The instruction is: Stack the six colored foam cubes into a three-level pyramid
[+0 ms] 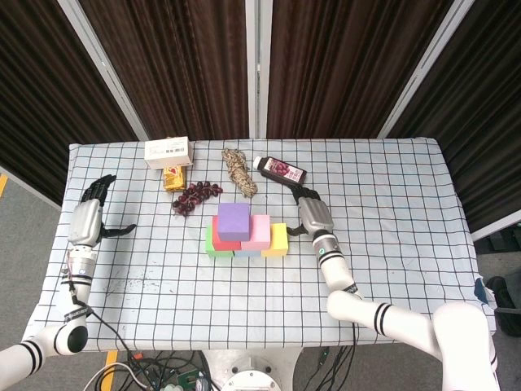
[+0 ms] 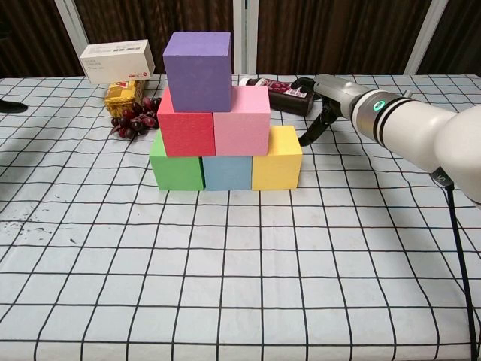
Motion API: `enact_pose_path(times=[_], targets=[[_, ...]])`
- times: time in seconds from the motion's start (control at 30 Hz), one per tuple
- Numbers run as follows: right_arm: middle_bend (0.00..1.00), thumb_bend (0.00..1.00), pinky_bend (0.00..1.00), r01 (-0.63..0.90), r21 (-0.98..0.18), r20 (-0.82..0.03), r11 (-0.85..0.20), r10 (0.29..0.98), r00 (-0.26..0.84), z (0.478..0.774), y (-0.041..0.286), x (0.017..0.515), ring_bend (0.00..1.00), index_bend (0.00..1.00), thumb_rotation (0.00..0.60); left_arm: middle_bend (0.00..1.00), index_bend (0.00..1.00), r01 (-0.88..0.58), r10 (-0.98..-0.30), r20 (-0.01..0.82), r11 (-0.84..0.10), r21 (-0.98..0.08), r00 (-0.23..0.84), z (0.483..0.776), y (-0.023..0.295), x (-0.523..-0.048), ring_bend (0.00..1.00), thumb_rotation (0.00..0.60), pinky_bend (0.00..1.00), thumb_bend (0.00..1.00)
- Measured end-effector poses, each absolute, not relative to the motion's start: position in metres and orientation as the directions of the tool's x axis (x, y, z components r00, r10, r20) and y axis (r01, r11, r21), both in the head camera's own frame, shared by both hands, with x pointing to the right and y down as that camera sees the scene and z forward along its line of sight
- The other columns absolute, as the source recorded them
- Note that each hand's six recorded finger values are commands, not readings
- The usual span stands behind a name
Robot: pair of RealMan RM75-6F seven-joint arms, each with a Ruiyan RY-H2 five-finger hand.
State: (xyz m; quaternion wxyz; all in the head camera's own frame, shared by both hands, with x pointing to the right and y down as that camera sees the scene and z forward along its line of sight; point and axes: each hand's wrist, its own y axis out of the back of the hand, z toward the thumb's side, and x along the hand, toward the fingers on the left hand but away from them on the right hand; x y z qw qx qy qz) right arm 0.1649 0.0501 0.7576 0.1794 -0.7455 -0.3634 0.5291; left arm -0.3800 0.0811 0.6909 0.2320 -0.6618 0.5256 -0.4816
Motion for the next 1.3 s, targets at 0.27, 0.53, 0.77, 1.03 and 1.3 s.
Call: enact_pose_path(times=[0.27, 0.53, 0.77, 1.03, 1.3], targets=[[0.00, 0.15, 0.00, 0.350, -0.651, -0.658, -0.673, 0.731, 0.182, 0.758, 0.054, 0.163, 0.00, 0.00, 0.600, 0.04, 0.09, -0.473, -0.921, 0.390, -0.339, -0.813, -0.009, 0.690, 0.081, -0.379, 0.02, 0.600, 0.09, 0.00], [0.00, 0.15, 0.00, 0.355, -0.652, -0.654, -0.670, 0.733, 0.184, 0.759, 0.053, 0.160, 0.00, 0.00, 0.600, 0.04, 0.09, -0.472, -0.920, 0.393, -0.342, -0.812, -0.009, 0.690, 0.081, -0.379, 0.02, 0.600, 0.09, 0.00], [0.00, 0.15, 0.00, 0.356, -0.654, -0.655, -0.668, 0.735, 0.178, 0.756, 0.053, 0.166, 0.00, 0.00, 0.600, 0.04, 0.09, -0.475, -0.917, 0.398, -0.347, -0.809, -0.008, 0.691, 0.083, -0.378, 0.02, 0.600, 0.09, 0.00], [0.00, 0.15, 0.00, 0.356, -0.642, -0.662, -0.679, 0.725, 0.190, 0.756, 0.059, 0.163, 0.00, 0.00, 0.600, 0.04, 0.09, -0.473, -0.915, 0.404, -0.358, -0.805, 0.005, 0.693, 0.084, -0.372, 0.02, 0.600, 0.09, 0.00], [0.00, 0.15, 0.00, 0.357, -0.633, -0.669, -0.687, 0.717, 0.195, 0.762, 0.061, 0.156, 0.00, 0.00, 0.600, 0.04, 0.09, -0.473, -0.913, 0.408, -0.359, -0.805, -0.001, 0.692, 0.084, -0.375, 0.02, 0.600, 0.09, 0.00]])
